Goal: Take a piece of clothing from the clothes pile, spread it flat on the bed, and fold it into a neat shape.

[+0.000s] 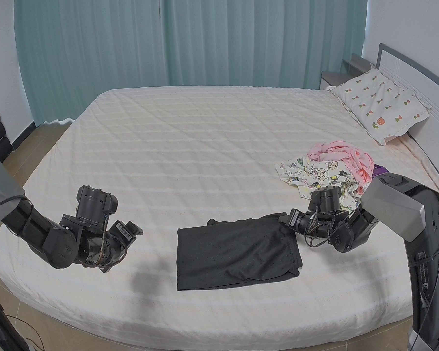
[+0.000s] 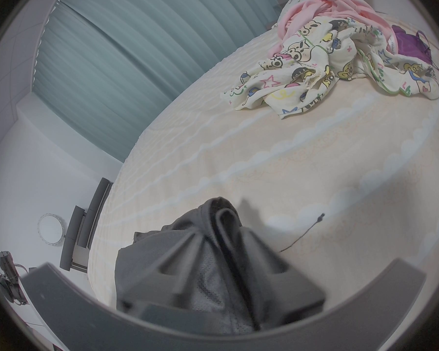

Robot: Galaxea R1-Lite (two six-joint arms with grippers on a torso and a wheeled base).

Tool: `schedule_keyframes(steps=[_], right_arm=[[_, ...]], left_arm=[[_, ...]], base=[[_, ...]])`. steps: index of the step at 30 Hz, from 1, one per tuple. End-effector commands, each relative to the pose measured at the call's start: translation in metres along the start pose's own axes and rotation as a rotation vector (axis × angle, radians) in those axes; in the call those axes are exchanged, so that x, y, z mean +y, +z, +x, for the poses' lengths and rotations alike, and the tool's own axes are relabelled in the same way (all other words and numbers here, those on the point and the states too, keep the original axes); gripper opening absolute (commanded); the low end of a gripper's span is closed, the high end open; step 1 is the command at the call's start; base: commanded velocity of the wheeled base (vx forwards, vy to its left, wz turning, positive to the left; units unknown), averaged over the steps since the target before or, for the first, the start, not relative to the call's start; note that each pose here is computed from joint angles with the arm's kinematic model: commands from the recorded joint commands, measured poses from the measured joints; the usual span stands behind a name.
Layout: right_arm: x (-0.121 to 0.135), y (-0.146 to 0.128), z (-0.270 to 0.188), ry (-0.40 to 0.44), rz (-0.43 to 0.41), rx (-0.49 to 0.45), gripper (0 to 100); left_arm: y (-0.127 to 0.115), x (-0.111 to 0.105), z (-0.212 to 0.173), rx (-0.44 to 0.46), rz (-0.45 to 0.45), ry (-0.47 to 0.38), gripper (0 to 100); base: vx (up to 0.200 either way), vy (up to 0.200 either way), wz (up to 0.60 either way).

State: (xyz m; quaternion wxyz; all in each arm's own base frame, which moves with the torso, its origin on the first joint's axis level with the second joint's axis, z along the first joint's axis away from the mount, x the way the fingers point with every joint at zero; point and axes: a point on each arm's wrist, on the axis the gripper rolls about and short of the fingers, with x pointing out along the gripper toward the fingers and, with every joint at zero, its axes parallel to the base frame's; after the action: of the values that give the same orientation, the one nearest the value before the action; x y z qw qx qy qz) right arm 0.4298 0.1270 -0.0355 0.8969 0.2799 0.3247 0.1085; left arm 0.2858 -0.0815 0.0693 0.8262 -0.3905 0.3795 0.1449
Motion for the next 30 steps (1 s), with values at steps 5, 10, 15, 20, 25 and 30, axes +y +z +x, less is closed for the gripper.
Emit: schedule_keyframes(steps=[5,10,15,20,25,30], right_arm=[[-0.009,0.021,-0.020,-0.020,0.025,-0.036,100],[-0.017,-0.010,-0.050,0.028,-0.023,0.130,100],[-0.021,-0.026,-0.068,0.104,-0.114,0.212,100],[-0.020,-0.032,-0.067,0.111,-0.166,0.231,100],[-0.020,-0.038,-0.070,0.098,-0.183,0.276,0],[-0.022,-0.042,-0.076,0.080,-0.228,0.324,0]], left_arm=[[-0.001,0.000,0.003,0.005,0.004,0.007,100],[0.000,-0.003,0.005,0.001,0.004,0.001,100],[0.000,-0.003,0.005,0.001,0.004,-0.001,100],[0.000,-0.003,0.005,0.001,0.004,0.001,100],[0.000,-0.003,0.005,0.001,0.004,0.001,100],[0.000,-0.004,0.005,0.000,0.006,-0.002,100]], base=[[0.000,0.000,0.00],[0.000,0.000,0.00],[0.000,0.000,0.00],[0.000,0.000,0.00],[0.000,0.000,0.00],[0.000,0.000,0.00]])
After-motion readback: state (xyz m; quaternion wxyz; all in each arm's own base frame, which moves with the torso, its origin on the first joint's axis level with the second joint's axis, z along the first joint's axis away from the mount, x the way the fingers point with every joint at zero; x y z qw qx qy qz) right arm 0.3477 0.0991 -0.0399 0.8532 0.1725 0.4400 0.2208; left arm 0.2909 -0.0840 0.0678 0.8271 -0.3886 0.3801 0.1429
